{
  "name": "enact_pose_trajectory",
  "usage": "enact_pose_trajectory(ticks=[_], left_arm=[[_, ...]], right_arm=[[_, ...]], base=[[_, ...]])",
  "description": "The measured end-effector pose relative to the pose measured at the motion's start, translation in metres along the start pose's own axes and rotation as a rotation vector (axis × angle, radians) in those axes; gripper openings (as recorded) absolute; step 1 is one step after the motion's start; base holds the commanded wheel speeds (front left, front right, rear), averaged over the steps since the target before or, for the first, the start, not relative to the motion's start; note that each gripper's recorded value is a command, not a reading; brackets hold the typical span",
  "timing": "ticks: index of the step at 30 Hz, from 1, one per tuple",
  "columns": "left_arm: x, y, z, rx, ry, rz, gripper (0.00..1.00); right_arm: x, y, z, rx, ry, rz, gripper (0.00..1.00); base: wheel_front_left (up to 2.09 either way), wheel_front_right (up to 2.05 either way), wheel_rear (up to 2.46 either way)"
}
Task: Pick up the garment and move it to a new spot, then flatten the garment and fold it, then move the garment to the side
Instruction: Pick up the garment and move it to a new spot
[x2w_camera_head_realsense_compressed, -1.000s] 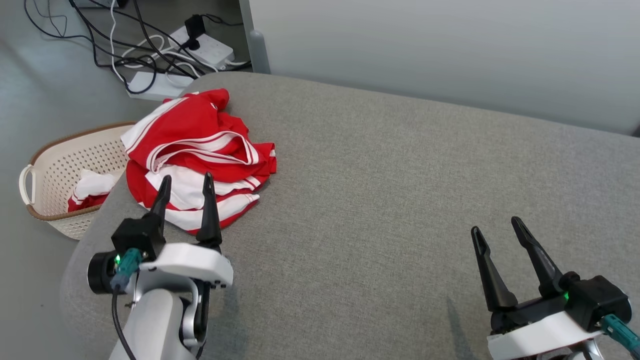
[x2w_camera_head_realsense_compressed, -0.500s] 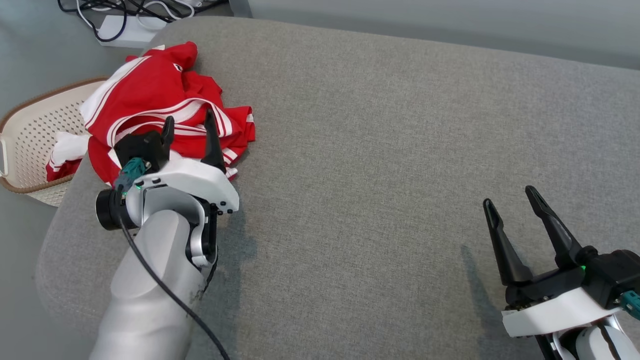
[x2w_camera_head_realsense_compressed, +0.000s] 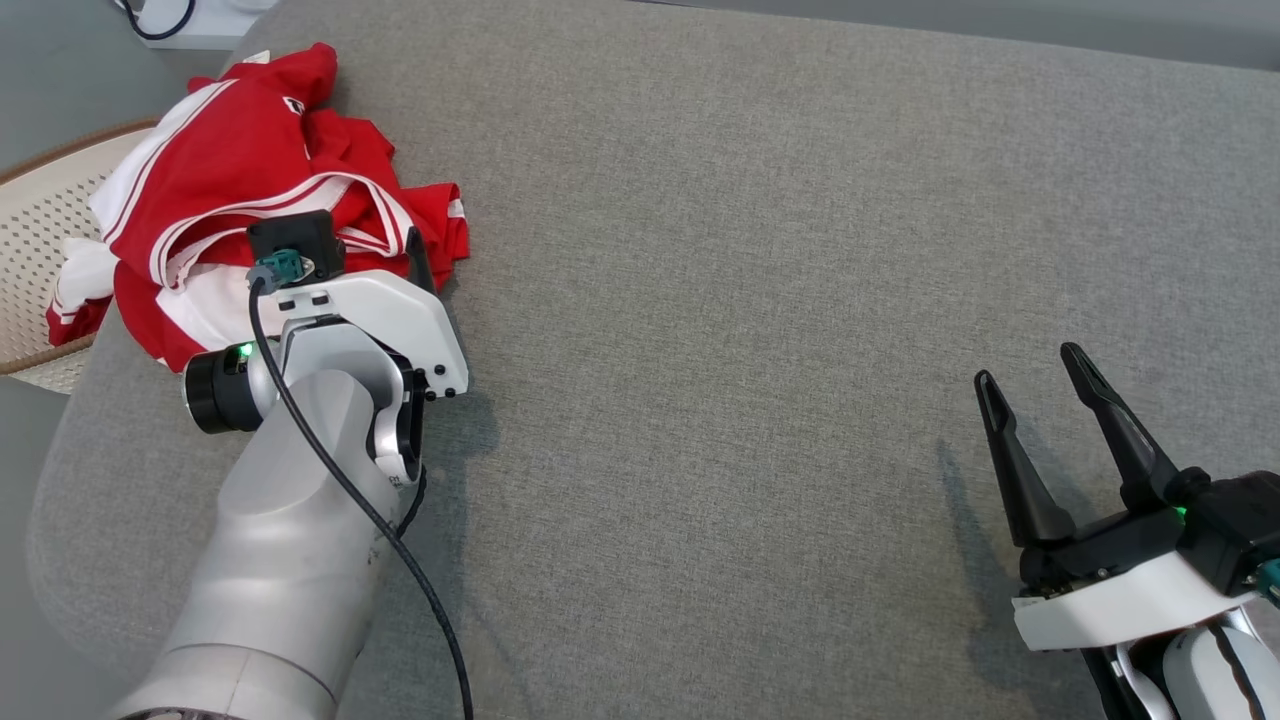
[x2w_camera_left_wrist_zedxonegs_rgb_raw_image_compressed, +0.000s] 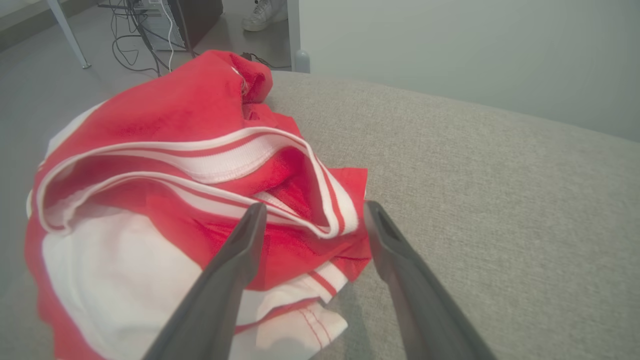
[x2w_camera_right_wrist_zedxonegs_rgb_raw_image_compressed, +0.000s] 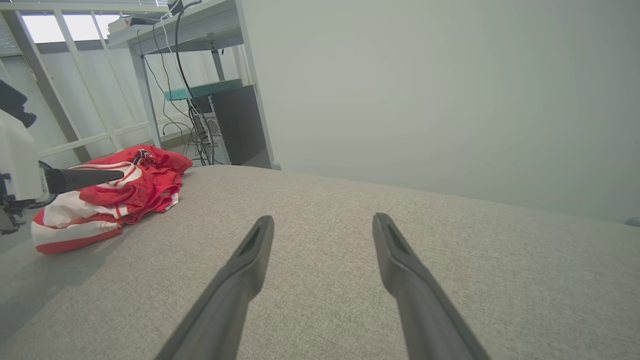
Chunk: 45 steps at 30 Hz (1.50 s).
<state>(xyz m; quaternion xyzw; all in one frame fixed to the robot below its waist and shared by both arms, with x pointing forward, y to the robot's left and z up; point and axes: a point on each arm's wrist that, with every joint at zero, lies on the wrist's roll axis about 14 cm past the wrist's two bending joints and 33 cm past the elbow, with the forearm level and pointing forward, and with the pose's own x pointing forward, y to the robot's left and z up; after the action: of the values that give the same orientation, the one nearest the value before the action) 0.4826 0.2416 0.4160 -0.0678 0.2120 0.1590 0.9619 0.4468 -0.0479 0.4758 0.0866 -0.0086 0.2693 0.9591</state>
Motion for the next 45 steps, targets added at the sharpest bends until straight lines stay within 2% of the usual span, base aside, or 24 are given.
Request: enact_pose_trajectory(ticks=[13, 14, 15, 16, 37, 45], left_arm=[[0.015, -0.007, -0.025, 0.081, 0.094, -0.032, 1.0], [0.016, -0.008, -0.024, 0.088, 0.086, -0.036, 0.67], [0.017, -0.008, -0.022, 0.089, 0.078, -0.037, 0.27], [0.017, -0.008, -0.02, 0.09, 0.062, -0.038, 0.0], [0.011, -0.014, 0.005, 0.061, -0.055, -0.103, 0.0], [0.005, -0.049, 0.068, 0.032, -0.254, -0.203, 0.0]], right_arm=[[0.002, -0.009, 0.001, 0.011, -0.008, -0.016, 1.0], [0.002, -0.01, 0.001, 0.01, -0.009, -0.018, 1.0], [0.002, -0.01, 0.001, 0.01, -0.008, -0.02, 1.0], [0.001, -0.011, 0.001, 0.009, -0.009, -0.022, 1.0], [-0.003, -0.009, 0.018, -0.005, -0.044, -0.033, 1.0], [-0.006, -0.008, 0.025, 0.0, -0.061, -0.044, 1.0]], base=[[0.0, 0.0, 0.0], [0.0, 0.0, 0.0], [0.0, 0.0, 0.0], [0.0, 0.0, 0.0], [0.0, 0.0, 0.0], [0.0, 0.0, 0.0]])
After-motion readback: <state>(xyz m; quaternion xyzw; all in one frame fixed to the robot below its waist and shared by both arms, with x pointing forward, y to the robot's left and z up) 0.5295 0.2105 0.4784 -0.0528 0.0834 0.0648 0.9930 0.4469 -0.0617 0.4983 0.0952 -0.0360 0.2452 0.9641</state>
